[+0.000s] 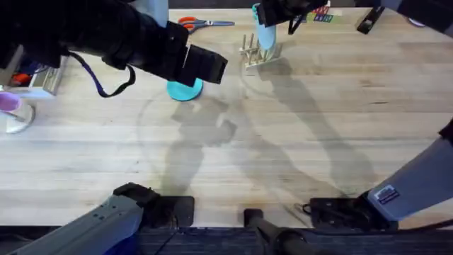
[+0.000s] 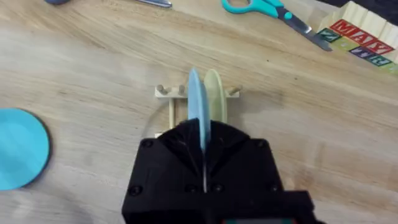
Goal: Pick up the plates from the table one by one and place each into a slot on the dish rack.
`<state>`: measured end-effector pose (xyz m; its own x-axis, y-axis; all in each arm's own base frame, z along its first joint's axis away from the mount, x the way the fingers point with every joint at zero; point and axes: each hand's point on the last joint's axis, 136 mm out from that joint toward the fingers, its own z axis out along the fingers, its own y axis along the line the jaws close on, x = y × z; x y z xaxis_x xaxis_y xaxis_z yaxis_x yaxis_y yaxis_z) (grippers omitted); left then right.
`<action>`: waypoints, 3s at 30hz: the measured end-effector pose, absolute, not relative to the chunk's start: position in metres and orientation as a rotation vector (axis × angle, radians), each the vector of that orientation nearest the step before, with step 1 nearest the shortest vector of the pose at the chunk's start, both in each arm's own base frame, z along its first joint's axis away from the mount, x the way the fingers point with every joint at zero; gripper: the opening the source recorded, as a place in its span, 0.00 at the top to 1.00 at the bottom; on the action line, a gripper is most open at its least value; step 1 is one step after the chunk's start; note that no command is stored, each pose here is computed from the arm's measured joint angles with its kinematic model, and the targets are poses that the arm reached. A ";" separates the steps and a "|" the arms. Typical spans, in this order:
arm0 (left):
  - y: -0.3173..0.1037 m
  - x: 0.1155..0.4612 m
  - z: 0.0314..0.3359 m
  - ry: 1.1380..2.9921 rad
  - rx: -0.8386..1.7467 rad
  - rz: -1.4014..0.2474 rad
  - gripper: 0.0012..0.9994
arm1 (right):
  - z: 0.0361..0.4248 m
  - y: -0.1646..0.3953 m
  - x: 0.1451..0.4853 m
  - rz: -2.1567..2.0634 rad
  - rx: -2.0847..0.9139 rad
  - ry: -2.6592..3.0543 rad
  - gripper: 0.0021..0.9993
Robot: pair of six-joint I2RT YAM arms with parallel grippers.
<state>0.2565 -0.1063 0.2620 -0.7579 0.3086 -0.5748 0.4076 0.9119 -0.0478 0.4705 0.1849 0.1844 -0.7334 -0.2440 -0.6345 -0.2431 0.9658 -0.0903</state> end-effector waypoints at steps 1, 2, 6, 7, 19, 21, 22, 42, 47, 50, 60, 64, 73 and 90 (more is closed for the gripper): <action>-0.106 0.256 0.262 2.490 0.511 -0.227 0.01 | 0.184 0.185 0.471 -0.001 -0.341 2.422 0.97; -0.106 0.256 0.262 2.490 0.511 -0.228 0.01 | 0.184 0.185 0.470 -0.002 -0.340 2.422 0.97; -0.106 0.256 0.262 2.490 0.512 -0.227 0.01 | 0.184 0.185 0.471 -0.001 -0.340 2.422 0.97; -0.106 0.256 0.262 2.490 0.512 -0.228 0.01 | 0.184 0.185 0.470 -0.001 -0.341 2.422 0.97; -0.106 0.256 0.262 2.490 0.511 -0.227 0.01 | 0.178 0.185 0.471 -0.006 -0.344 2.434 0.97; -0.106 0.256 0.262 2.490 0.511 -0.227 0.01 | 0.171 0.186 0.472 -0.012 -0.348 2.449 0.97; -0.106 0.256 0.262 2.490 0.511 -0.228 0.01 | 0.167 0.186 0.473 -0.015 -0.350 2.456 0.97; -0.106 0.256 0.262 2.490 0.511 -0.228 0.01 | 0.155 0.186 0.474 -0.024 -0.357 2.479 0.97; -0.106 0.256 0.262 2.490 0.511 -0.227 0.01 | 0.155 0.187 0.474 -0.024 -0.357 2.479 0.97; -0.106 0.256 0.262 2.490 0.511 -0.227 0.01 | 0.154 0.187 0.474 -0.024 -0.358 2.480 0.97; -0.106 0.256 0.262 2.490 0.511 -0.228 0.01 | 0.148 0.187 0.474 -0.028 -0.360 2.490 0.93; -0.106 0.256 0.262 2.490 0.511 -0.228 0.01 | 0.149 0.187 0.474 -0.028 -0.361 2.489 0.89; -0.106 0.256 0.262 2.490 0.511 -0.227 0.01 | 0.149 0.187 0.475 -0.029 -0.363 2.484 0.88; -0.106 0.256 0.262 2.490 0.511 -0.227 0.01 | 0.161 0.186 0.473 -0.028 -0.378 2.462 0.83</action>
<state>0.2565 -0.1063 0.2620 -0.7579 0.3086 -0.5748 0.4075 0.9119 -0.0477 0.4733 0.1862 0.1612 -0.7545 -0.2758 -0.5955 -0.2623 0.9585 -0.1116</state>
